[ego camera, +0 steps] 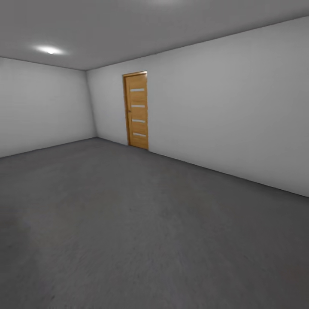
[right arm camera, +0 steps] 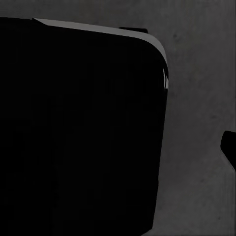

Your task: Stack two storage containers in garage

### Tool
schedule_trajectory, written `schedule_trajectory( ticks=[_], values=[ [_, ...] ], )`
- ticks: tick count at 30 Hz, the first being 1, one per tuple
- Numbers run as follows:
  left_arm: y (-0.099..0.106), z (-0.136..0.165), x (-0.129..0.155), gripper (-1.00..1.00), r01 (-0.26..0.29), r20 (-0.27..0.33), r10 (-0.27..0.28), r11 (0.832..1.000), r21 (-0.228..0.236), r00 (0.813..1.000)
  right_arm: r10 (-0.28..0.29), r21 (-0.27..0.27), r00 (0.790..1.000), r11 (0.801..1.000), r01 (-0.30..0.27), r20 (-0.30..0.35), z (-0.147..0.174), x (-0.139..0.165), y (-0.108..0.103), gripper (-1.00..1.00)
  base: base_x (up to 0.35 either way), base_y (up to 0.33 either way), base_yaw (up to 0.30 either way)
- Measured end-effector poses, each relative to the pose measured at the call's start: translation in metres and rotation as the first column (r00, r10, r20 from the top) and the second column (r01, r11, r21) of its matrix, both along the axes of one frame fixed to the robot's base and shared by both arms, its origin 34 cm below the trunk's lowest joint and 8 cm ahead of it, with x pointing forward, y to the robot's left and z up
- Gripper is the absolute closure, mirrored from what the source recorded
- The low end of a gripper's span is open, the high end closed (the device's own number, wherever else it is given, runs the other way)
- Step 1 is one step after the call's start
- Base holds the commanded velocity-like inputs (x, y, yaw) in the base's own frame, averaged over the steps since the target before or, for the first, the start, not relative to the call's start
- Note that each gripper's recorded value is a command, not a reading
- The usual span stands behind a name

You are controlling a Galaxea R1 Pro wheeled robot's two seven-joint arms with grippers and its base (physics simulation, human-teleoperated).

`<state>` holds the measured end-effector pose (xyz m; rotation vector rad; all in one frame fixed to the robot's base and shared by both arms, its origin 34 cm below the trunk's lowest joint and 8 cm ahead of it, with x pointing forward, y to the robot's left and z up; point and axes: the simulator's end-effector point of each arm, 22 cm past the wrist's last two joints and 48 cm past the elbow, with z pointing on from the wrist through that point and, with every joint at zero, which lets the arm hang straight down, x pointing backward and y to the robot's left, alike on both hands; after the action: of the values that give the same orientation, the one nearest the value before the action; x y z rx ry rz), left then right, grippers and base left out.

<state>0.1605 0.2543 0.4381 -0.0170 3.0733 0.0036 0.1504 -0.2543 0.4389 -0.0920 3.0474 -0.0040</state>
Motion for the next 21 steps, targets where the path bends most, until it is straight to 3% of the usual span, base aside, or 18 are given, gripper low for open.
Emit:
schedule_trajectory(
  ticks=[3,8,10,21],
  values=[
    [-0.002,0.0,0.0,-1.0,-0.02,0.0,0.02,1.0,-0.002,1.0,0.001,0.001,1.0,1.0,-0.001,0.0,0.0,0.0,0.001,-1.0,0.271,0.0,0.198],
    [0.002,0.0,-0.004,-1.0,-0.204,-0.009,0.204,0.979,0.004,0.979,0.007,0.003,1.0,1.0,-0.007,-0.006,0.0,-0.002,0.001,-1.0,0.322,0.0,0.034],
    [0.002,0.0,-0.005,-1.0,-0.241,-0.011,0.241,0.971,0.004,0.971,0.009,0.002,1.0,1.0,-0.009,-0.009,0.0,-0.002,0.0,-1.0,0.33,0.0,0.007],
    [0.001,0.0,-0.005,-1.0,-0.261,-0.013,0.261,0.965,0.002,0.965,0.013,-0.013,1.0,1.0,-0.013,-0.004,0.0,-0.001,-0.011,-1.0,0.331,0.0,0.001]
  ],
)
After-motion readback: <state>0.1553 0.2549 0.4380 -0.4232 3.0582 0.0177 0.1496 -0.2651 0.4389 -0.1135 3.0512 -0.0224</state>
